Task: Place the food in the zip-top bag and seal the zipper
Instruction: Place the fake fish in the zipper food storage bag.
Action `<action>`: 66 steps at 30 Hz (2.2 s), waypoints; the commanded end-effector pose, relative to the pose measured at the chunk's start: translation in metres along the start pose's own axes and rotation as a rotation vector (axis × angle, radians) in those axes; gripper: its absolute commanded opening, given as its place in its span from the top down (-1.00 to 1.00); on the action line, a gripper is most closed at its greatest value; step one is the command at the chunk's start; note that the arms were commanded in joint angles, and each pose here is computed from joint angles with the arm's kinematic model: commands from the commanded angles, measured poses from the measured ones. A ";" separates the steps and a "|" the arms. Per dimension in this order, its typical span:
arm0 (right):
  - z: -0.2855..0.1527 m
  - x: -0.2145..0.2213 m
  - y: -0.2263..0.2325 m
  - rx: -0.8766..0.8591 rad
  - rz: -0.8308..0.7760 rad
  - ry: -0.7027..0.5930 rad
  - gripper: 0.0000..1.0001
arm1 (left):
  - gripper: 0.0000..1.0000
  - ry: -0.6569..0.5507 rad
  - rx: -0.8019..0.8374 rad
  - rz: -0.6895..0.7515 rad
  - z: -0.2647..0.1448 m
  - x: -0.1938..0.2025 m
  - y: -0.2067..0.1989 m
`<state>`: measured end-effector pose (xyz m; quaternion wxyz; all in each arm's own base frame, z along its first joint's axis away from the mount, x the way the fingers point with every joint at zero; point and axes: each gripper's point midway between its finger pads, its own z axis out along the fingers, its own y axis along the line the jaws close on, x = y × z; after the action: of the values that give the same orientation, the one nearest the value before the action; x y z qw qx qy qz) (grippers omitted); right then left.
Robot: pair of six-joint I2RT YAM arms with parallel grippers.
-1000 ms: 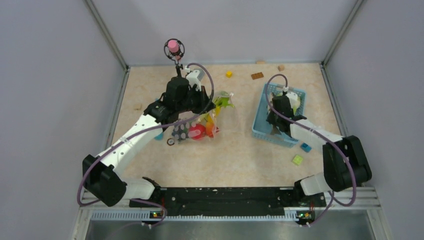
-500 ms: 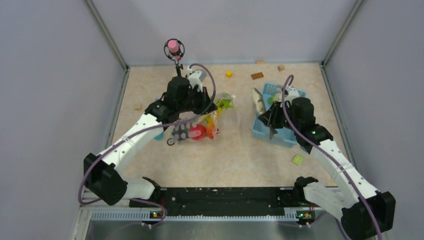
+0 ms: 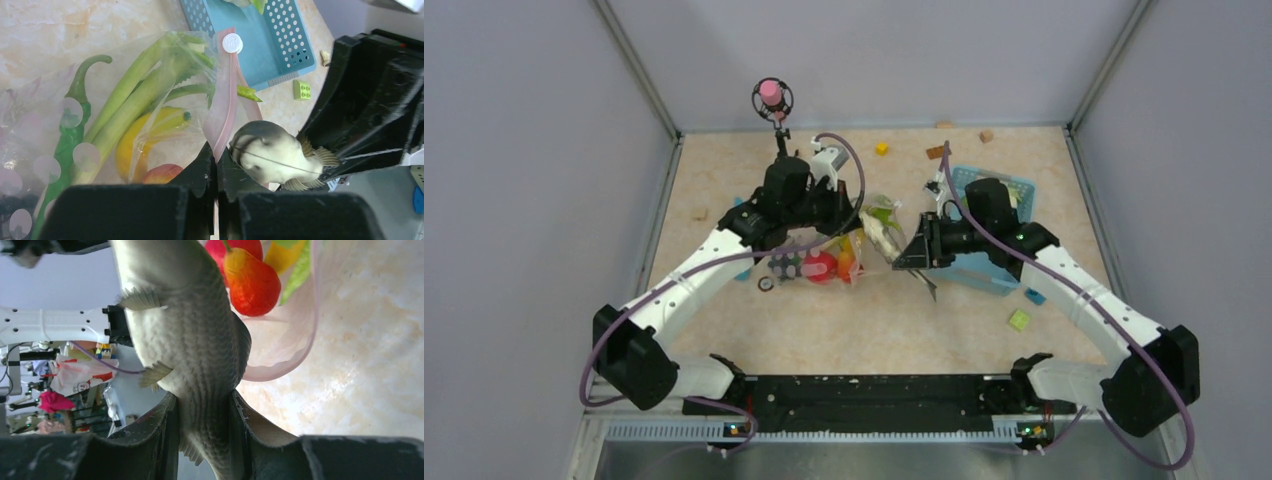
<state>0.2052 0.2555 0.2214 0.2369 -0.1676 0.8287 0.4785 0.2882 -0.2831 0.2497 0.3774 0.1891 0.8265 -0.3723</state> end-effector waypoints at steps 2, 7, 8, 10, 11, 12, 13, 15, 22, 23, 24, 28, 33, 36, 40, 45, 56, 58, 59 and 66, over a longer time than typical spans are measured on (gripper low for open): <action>0.000 0.006 -0.003 0.074 0.079 0.077 0.90 | 1.00 -0.087 0.070 0.102 -0.016 -0.022 -0.027; 0.000 0.023 -0.036 0.236 0.139 0.131 0.94 | 1.00 -0.094 0.077 0.130 -0.020 -0.021 -0.033; -0.001 0.025 -0.040 0.251 0.140 0.143 0.96 | 1.00 -0.094 0.080 0.137 -0.020 -0.021 -0.034; 0.001 0.031 -0.040 0.255 0.136 0.180 0.99 | 1.00 -0.085 0.090 0.153 -0.018 -0.018 -0.038; 0.003 0.034 -0.039 0.254 0.123 0.196 1.00 | 1.00 -0.078 0.092 0.160 -0.017 -0.016 -0.040; 0.005 0.036 -0.038 0.251 0.110 0.214 1.00 | 1.00 -0.074 0.095 0.170 -0.016 -0.015 -0.041; 0.007 0.039 -0.035 0.244 0.085 0.236 1.00 | 1.00 -0.069 0.099 0.182 -0.014 -0.013 -0.044; 0.013 0.044 -0.028 0.224 0.035 0.276 1.00 | 1.00 -0.059 0.100 0.204 -0.011 -0.011 -0.048; 0.026 0.020 -0.016 0.214 -0.022 0.237 1.00 | 1.00 -0.038 0.106 0.228 -0.005 -0.005 -0.055; 0.027 0.014 -0.017 0.234 -0.002 0.215 0.96 | 1.00 -0.034 0.107 0.228 -0.005 -0.004 -0.055; 0.028 0.008 -0.018 0.256 0.009 0.190 0.93 | 1.00 -0.034 0.109 0.227 -0.005 -0.004 -0.056; 0.038 -0.015 -0.022 0.291 0.045 0.091 0.76 | 1.00 -0.026 0.139 0.229 -0.004 -0.002 -0.062; 0.058 -0.019 -0.020 0.232 0.064 0.104 0.68 | 1.00 -0.013 0.181 0.221 0.001 0.001 -0.072; 0.068 -0.012 -0.020 0.229 0.040 0.153 0.57 | 1.00 -0.007 0.180 0.213 0.005 0.000 -0.073; 0.079 -0.008 -0.023 0.245 0.028 0.185 0.40 | 1.00 -0.008 0.179 0.194 0.009 -0.001 -0.073; 0.074 -0.023 -0.032 0.316 0.000 0.098 -0.03 | 1.00 -0.046 0.107 0.167 0.010 -0.010 -0.063; 0.031 -0.050 -0.002 0.289 -0.152 -0.105 -0.50 | 1.00 -0.152 -0.076 0.110 -0.004 -0.035 -0.038; 0.021 -0.055 0.004 0.283 -0.180 -0.152 -0.50 | 1.00 -0.161 -0.103 0.108 -0.005 -0.037 -0.032; 0.016 -0.059 0.005 0.291 -0.195 -0.182 -0.51 | 1.00 -0.164 -0.115 0.107 -0.005 -0.037 -0.030; -0.026 -0.073 0.014 0.323 -0.262 -0.386 -0.64 | 1.00 -0.178 -0.139 0.094 -0.007 -0.042 -0.024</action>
<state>0.2486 0.2544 0.2545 0.4008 -0.1455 0.8415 0.3318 0.2835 -0.2974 0.2632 0.4305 0.1891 0.8267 -0.3090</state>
